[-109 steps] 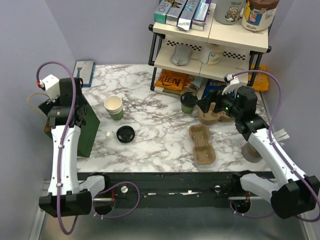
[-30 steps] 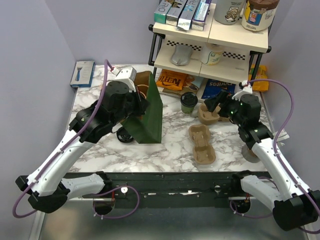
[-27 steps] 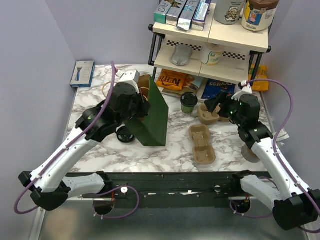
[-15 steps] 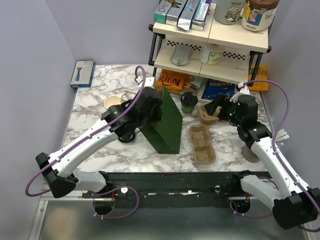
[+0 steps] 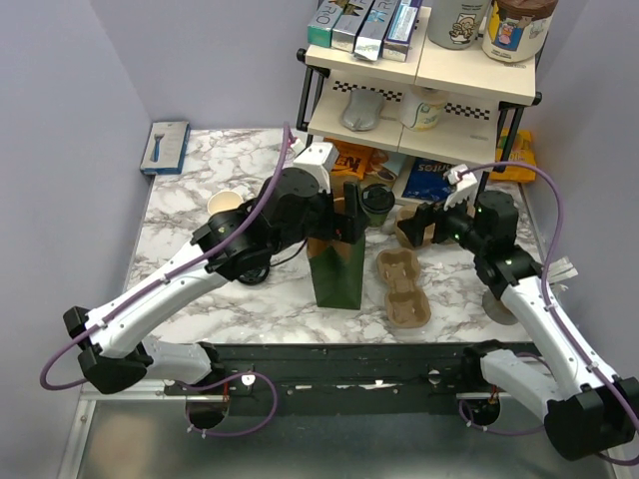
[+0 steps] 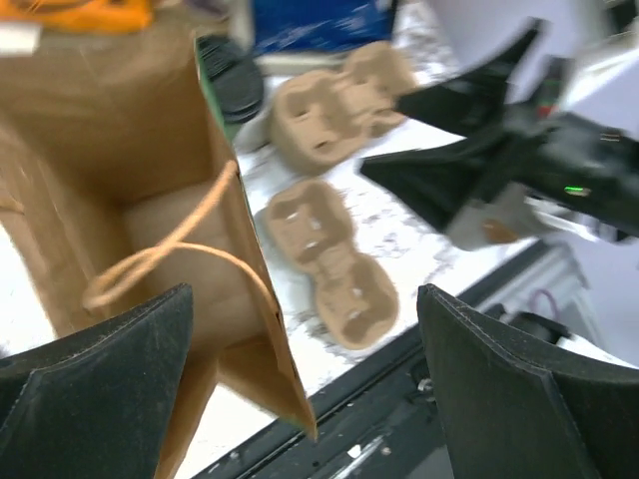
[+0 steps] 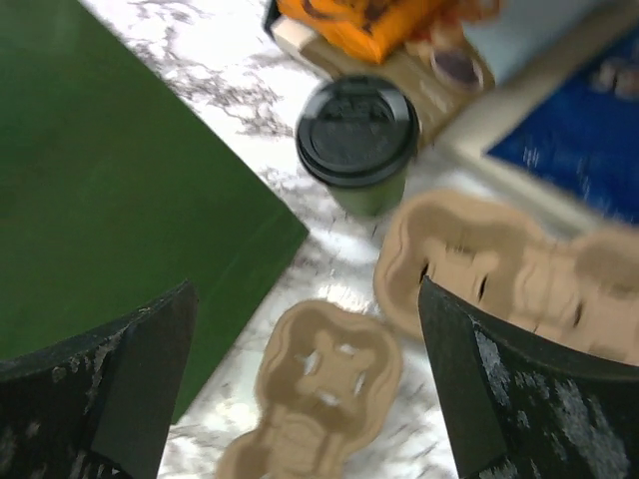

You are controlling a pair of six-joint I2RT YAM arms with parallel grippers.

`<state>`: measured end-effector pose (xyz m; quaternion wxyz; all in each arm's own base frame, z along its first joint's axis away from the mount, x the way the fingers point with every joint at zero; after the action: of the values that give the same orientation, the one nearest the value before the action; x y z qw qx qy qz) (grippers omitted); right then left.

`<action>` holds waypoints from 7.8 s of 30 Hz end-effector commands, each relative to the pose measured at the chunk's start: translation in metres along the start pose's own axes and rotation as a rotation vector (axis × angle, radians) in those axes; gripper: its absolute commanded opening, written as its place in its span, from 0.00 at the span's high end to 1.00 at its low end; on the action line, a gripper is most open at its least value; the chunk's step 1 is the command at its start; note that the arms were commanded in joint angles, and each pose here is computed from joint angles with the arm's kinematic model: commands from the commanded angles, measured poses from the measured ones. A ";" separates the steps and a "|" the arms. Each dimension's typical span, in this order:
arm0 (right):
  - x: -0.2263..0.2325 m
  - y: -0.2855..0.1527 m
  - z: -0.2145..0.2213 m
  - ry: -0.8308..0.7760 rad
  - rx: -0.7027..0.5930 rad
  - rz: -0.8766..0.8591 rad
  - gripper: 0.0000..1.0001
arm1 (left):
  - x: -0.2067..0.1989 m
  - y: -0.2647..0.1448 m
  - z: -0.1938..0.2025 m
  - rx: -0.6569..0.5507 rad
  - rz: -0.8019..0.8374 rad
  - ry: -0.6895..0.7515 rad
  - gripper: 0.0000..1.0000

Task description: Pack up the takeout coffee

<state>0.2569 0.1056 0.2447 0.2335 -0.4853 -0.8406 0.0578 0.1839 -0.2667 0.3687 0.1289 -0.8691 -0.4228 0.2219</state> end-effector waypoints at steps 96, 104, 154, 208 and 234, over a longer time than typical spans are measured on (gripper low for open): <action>0.098 0.006 -0.009 0.327 0.174 -0.450 0.99 | 0.155 -0.038 0.037 -0.190 -0.510 -0.320 1.00; 0.079 0.038 0.017 0.287 0.228 -0.485 0.99 | 0.144 -0.020 0.042 -0.122 -0.367 -0.267 1.00; 0.100 0.036 -0.046 0.182 0.107 -0.571 0.15 | 0.126 0.000 0.049 -0.053 -0.140 -0.415 1.00; 0.028 -0.019 0.139 0.914 0.284 0.784 0.00 | 0.113 -0.061 0.015 -0.308 -0.088 -0.288 0.12; 0.002 0.010 0.162 0.911 0.203 1.037 0.33 | 0.117 -0.097 0.015 -0.455 -0.127 -0.215 0.01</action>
<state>0.1851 0.1401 0.0977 0.5798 -0.7508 -0.3135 0.0428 0.1710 -0.1170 0.3677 -0.1133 -0.8249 -0.5135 0.2074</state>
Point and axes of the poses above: each gripper's point midway between its finger pads, its own y axis out along the fingers, its own x axis along the line the jaws close on, z = x × y, the point moved 6 cm from there along -y, back along the fingers, and after that the axes turned 10 degrees about y, right-handed, at the moved point
